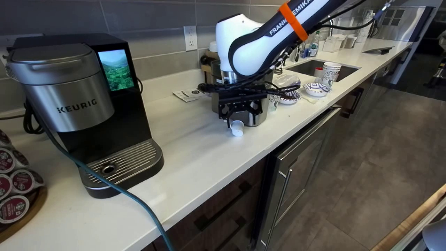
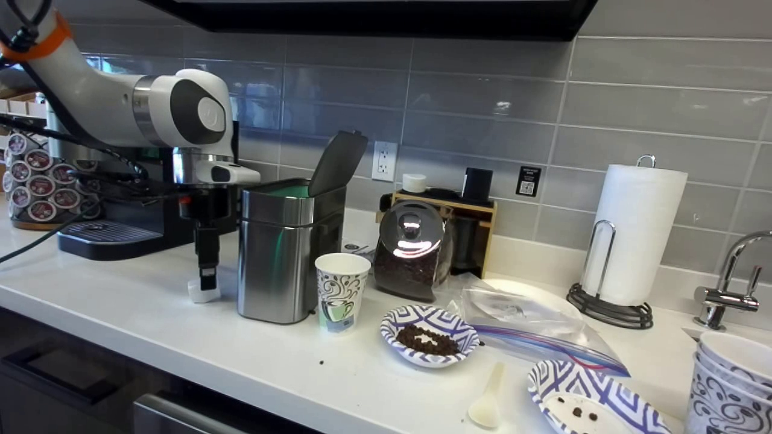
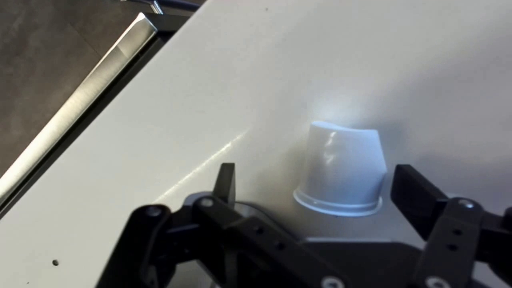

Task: Open the silver bin then place the coffee pod in the bin and close it.

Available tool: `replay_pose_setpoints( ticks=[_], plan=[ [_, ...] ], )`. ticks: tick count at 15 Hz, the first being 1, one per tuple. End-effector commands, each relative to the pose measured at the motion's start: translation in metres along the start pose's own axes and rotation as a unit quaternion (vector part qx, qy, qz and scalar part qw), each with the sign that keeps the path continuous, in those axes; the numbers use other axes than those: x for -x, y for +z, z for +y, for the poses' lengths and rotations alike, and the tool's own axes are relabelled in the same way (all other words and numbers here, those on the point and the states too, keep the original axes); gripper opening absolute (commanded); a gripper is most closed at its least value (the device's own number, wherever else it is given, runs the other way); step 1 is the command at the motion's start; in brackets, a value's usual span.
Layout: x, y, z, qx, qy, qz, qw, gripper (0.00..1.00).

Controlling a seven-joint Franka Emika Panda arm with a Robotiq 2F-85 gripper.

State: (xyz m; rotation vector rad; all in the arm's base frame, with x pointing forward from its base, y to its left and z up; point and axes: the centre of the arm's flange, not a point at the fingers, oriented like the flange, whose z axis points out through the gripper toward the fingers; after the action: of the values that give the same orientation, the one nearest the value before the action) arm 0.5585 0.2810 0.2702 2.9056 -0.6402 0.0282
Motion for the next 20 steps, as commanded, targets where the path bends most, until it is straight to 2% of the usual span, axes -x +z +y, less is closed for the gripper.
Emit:
replay_pose_setpoints(
  ticks=[1,5,10,13,14,17,20],
  plan=[
    [0.006,0.007,-0.003,-0.019,0.006,0.003,0.9998,0.82],
    [0.008,0.009,-0.004,-0.014,0.001,-0.002,0.9999,0.49],
    [0.009,0.004,-0.005,-0.021,0.002,-0.013,0.9997,0.14],
    [0.009,-0.008,-0.005,-0.035,0.007,-0.02,0.9991,0.05],
    [0.011,-0.015,-0.005,-0.044,0.008,-0.027,0.9986,0.08],
    [0.016,-0.045,-0.005,-0.073,0.011,-0.046,0.9962,0.06],
    [0.02,-0.086,0.0,-0.081,0.014,-0.028,0.9962,0.06]
  ],
)
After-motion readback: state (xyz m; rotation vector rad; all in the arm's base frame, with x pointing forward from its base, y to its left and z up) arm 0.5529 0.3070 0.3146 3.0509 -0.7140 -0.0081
